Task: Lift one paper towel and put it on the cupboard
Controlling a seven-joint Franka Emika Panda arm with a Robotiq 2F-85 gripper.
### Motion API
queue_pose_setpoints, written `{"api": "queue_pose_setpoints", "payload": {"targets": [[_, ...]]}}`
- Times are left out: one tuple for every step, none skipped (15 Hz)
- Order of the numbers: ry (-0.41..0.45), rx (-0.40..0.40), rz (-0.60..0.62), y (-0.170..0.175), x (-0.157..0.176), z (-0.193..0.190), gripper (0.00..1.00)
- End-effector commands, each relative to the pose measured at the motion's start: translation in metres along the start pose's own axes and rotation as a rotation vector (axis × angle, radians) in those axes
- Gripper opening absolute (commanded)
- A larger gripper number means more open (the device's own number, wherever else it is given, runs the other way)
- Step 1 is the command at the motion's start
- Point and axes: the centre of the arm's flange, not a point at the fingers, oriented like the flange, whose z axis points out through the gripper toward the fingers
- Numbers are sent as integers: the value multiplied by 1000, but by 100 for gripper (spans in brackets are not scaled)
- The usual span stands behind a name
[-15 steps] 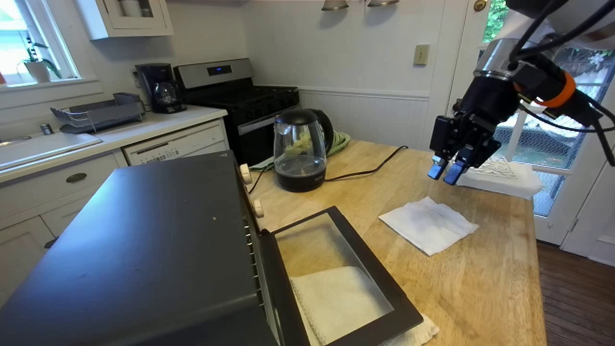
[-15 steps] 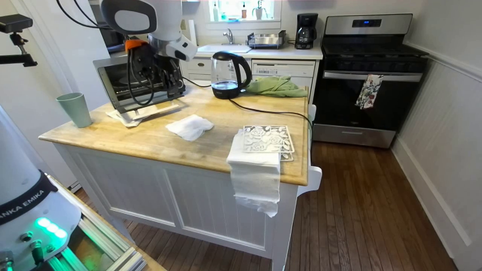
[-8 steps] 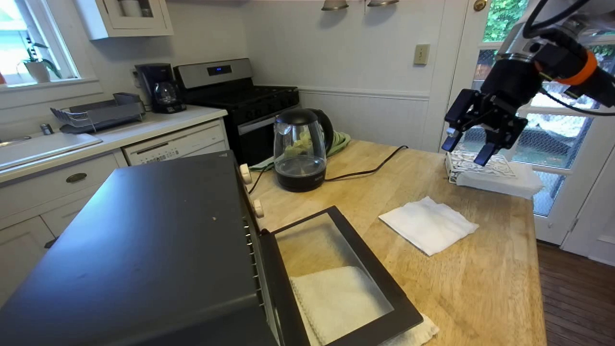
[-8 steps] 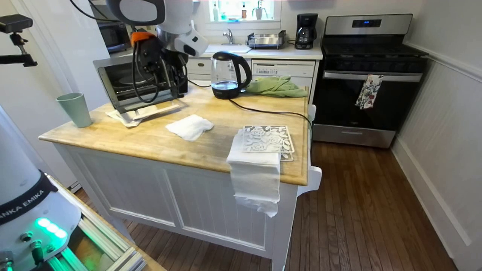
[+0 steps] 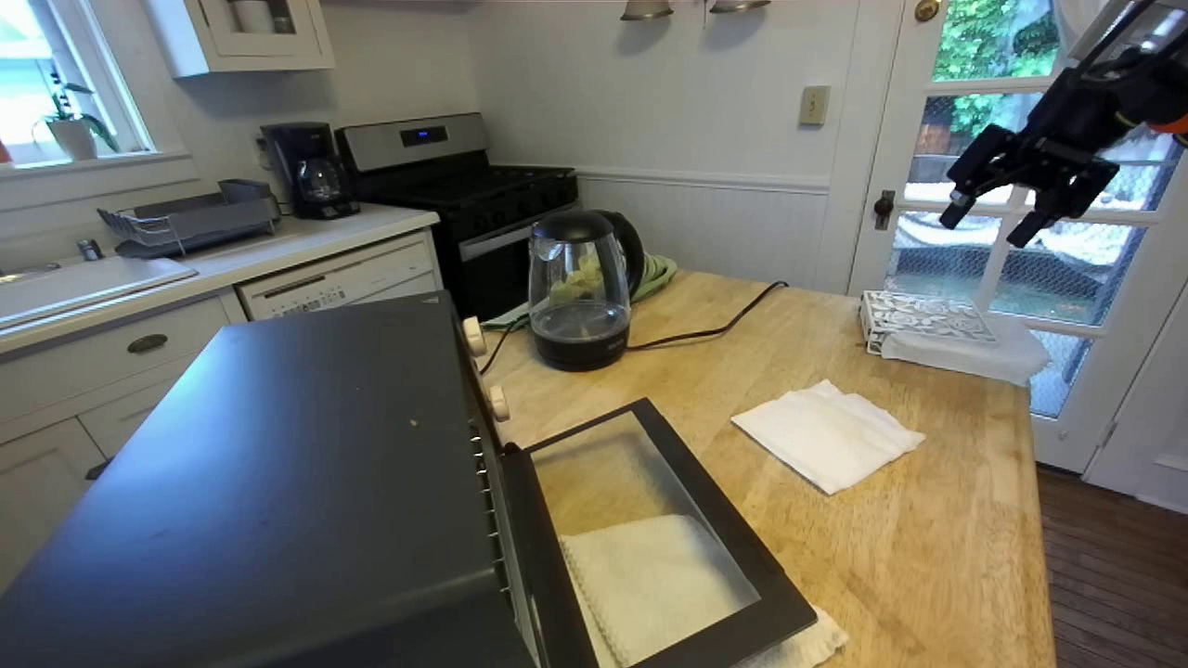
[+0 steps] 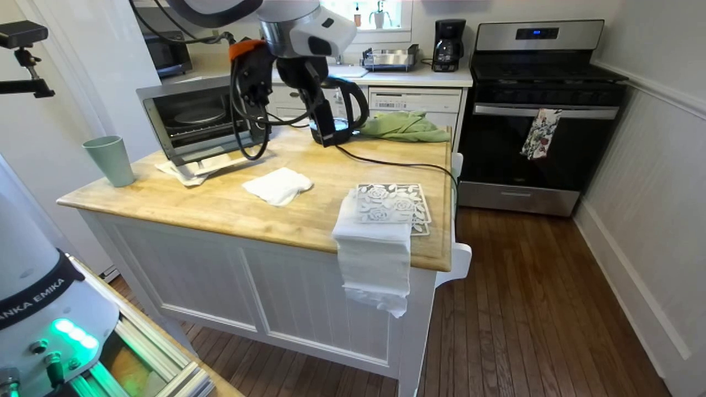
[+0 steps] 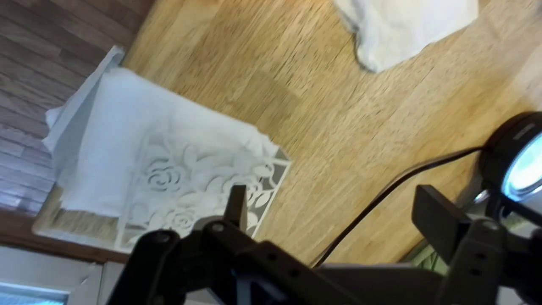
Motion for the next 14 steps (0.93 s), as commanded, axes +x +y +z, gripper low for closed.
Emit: {"api": "queue_pose_setpoints", "payload": {"targets": [[175,-65,25,24,11,-26,100],[227,-77,27,28,15,-31,100],[272,-94,20,31,17,-36,100],[307,-111,8,32,18,-40,100],[314,-131,-20,32,18,-44,100],[315,-151,-44,33,18,-47,100],[296,-168,-78,34,16,-52,100],[289,-180,-102,34,16,-57,100],[279,-186,-132,35,17,-61,100],[258,-180,-152,34,17,-66,100],[237,-173,-166,34,16,-69,100],[209,-155,-160,32,16,-72,100],[242,-170,-136,35,24,-52,100],[239,-165,-138,34,23,-56,100]]}}
